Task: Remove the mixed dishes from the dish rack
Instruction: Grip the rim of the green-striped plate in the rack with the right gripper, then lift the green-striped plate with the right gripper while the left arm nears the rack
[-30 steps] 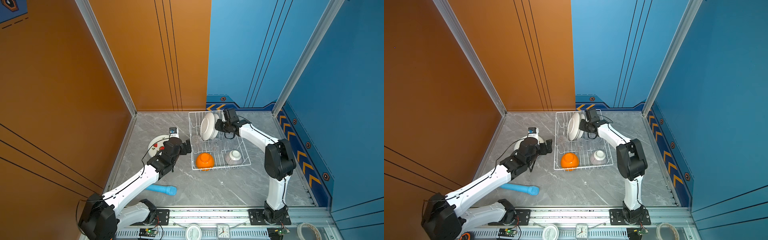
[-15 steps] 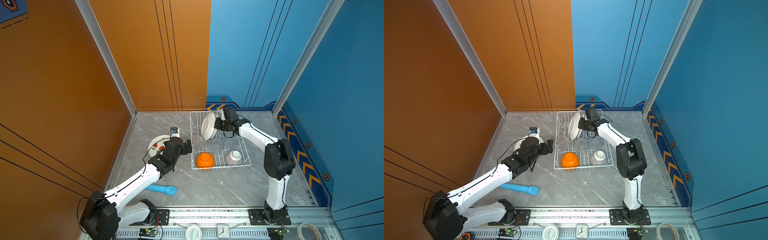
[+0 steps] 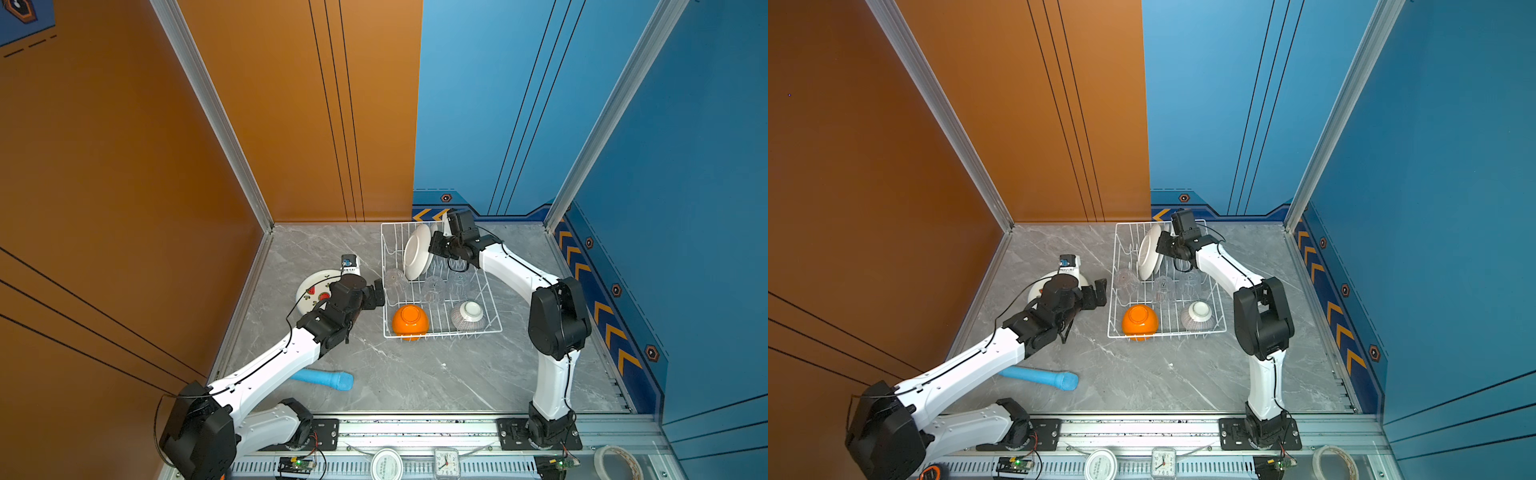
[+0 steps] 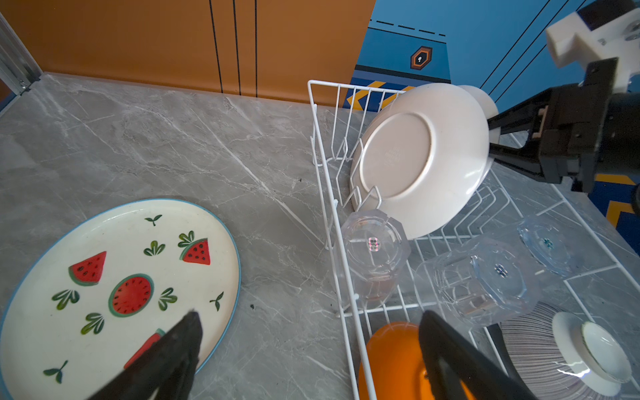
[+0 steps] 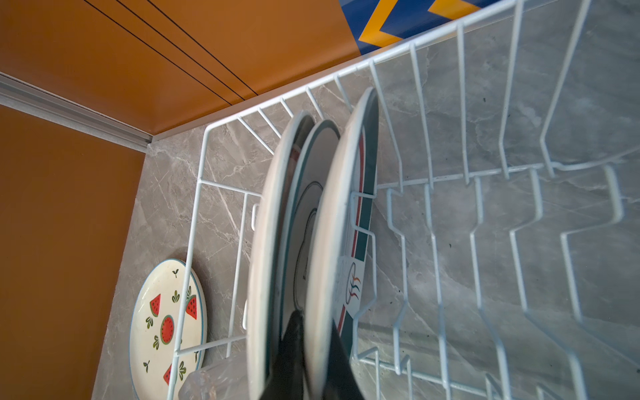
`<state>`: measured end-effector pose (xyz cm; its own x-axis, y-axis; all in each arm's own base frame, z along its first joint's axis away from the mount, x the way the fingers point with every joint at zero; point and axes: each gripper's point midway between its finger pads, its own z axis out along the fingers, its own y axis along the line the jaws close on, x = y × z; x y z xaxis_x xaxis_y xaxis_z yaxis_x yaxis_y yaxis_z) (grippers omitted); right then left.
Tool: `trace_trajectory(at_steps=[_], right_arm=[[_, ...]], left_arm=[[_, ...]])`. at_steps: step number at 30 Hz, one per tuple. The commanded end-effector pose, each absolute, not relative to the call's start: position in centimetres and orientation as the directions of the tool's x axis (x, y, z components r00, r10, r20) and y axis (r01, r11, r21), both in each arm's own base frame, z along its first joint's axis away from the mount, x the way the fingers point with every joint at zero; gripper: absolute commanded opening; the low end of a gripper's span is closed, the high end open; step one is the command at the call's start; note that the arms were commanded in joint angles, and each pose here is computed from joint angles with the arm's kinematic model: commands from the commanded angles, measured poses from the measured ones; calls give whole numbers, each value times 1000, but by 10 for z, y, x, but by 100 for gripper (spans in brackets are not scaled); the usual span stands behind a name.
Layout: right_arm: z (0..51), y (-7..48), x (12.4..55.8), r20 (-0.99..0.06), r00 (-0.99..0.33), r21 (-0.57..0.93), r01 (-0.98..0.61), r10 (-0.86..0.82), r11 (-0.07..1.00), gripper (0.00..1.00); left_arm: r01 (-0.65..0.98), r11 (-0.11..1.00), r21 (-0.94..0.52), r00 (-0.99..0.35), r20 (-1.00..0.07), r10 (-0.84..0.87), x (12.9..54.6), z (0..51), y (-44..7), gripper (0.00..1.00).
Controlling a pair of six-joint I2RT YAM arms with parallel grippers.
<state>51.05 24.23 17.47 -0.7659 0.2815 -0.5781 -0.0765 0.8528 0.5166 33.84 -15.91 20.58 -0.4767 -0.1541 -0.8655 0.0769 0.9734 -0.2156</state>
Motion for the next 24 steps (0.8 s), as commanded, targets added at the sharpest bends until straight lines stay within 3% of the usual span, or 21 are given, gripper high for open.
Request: trace_trajectory(at_steps=[1, 24], right_arm=[[203, 209, 520, -621, -709, 484, -11, 334, 875, 6], [262, 198, 507, -688, -641, 480, -48, 342, 876, 2]], left_arm=[[92, 970, -224, -442, -882, -162, 339, 223, -163, 98], [102, 969, -224, -439, -885, -158, 342, 224, -168, 98]])
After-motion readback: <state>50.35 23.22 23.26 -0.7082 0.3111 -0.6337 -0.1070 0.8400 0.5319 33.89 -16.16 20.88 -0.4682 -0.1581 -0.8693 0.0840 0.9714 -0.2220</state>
